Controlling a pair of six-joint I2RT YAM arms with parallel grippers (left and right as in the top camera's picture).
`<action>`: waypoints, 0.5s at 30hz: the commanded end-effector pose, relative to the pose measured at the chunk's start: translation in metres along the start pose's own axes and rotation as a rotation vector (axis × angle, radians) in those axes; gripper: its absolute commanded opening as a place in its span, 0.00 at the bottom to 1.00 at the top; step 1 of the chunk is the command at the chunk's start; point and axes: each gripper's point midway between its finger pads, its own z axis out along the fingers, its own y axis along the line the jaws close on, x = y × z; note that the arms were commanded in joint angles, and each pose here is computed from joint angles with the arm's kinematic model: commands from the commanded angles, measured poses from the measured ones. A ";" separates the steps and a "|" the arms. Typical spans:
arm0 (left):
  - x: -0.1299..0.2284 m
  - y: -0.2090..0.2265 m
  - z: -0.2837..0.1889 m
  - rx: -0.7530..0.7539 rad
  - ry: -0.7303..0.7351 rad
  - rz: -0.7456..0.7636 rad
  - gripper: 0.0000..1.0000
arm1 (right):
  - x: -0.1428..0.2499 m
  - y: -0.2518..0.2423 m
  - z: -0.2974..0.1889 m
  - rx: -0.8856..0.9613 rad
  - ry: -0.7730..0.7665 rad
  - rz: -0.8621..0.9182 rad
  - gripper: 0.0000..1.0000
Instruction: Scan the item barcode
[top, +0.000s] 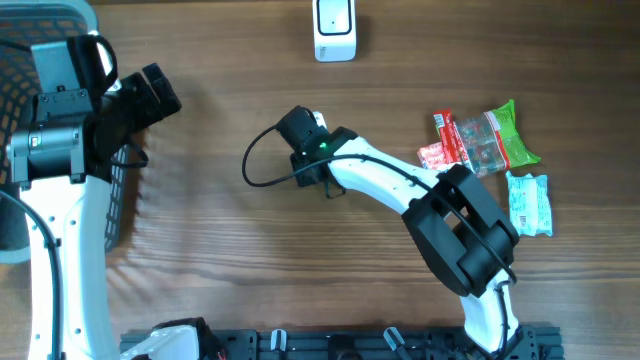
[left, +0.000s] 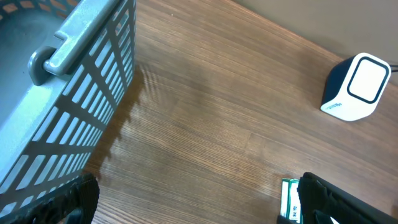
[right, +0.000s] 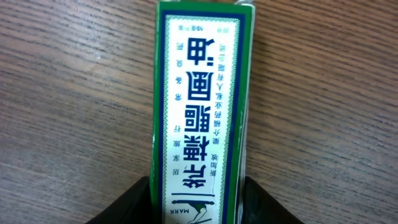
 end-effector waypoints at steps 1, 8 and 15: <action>-0.005 0.001 -0.005 -0.002 -0.021 0.017 1.00 | 0.005 -0.007 0.009 0.016 0.021 0.013 0.47; -0.005 0.001 -0.005 -0.002 -0.021 0.017 1.00 | -0.010 -0.003 -0.005 -0.008 -0.016 0.001 0.34; -0.005 0.001 -0.005 -0.002 -0.021 0.017 1.00 | -0.043 0.011 -0.063 -0.120 -0.125 0.005 0.29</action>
